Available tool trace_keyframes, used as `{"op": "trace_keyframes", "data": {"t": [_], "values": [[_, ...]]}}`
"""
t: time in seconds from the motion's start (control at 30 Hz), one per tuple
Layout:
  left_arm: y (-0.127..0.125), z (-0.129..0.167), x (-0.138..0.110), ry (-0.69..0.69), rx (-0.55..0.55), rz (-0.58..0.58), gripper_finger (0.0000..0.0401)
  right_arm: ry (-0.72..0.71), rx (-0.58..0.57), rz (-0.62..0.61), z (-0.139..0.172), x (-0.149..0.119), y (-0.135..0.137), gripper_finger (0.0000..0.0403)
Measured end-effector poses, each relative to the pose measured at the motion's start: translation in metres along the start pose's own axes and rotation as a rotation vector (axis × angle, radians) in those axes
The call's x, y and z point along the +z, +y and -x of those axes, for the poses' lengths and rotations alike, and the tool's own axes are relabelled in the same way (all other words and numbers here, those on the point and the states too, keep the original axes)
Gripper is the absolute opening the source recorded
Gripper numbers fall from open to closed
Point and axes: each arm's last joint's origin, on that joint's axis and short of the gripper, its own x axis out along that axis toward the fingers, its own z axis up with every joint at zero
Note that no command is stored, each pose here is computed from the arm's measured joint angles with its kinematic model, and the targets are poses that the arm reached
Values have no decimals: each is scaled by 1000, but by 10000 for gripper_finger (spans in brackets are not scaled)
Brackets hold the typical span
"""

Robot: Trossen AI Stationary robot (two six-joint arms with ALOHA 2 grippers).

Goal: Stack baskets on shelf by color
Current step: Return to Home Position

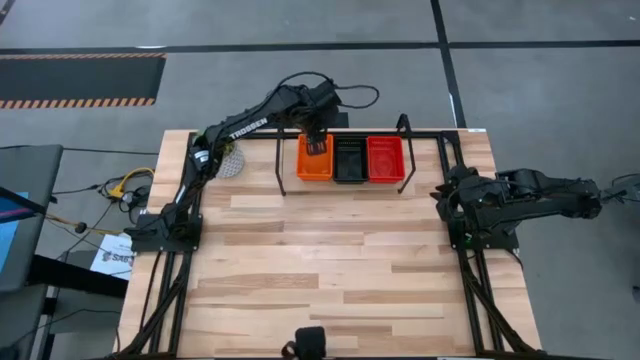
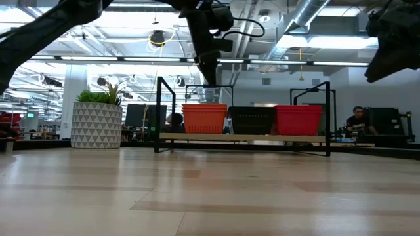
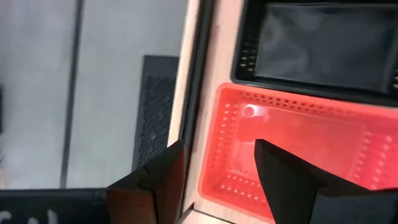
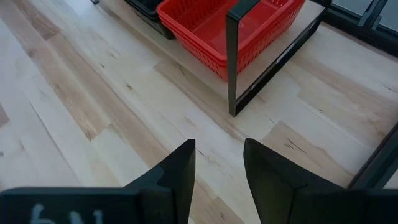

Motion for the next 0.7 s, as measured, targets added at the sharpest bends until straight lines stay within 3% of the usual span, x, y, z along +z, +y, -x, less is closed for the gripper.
{"op": "trace_keyframes", "data": {"t": [0.1,0.33,0.43,0.57,0.7], "values": [[-13,3,5,22,51,46,183,-6,9,-34,0,1,1,159],[-61,20,14,56,30,-11,183,-3,37,-86,0,2,2,159],[-78,43,24,-91,-58,33,183,-66,110,-22,1,9,9,159],[-82,94,34,-369,-236,139,183,-218,248,60,6,23,21,159],[-73,148,22,-527,-262,208,183,-347,312,89,13,33,25,159]]}}
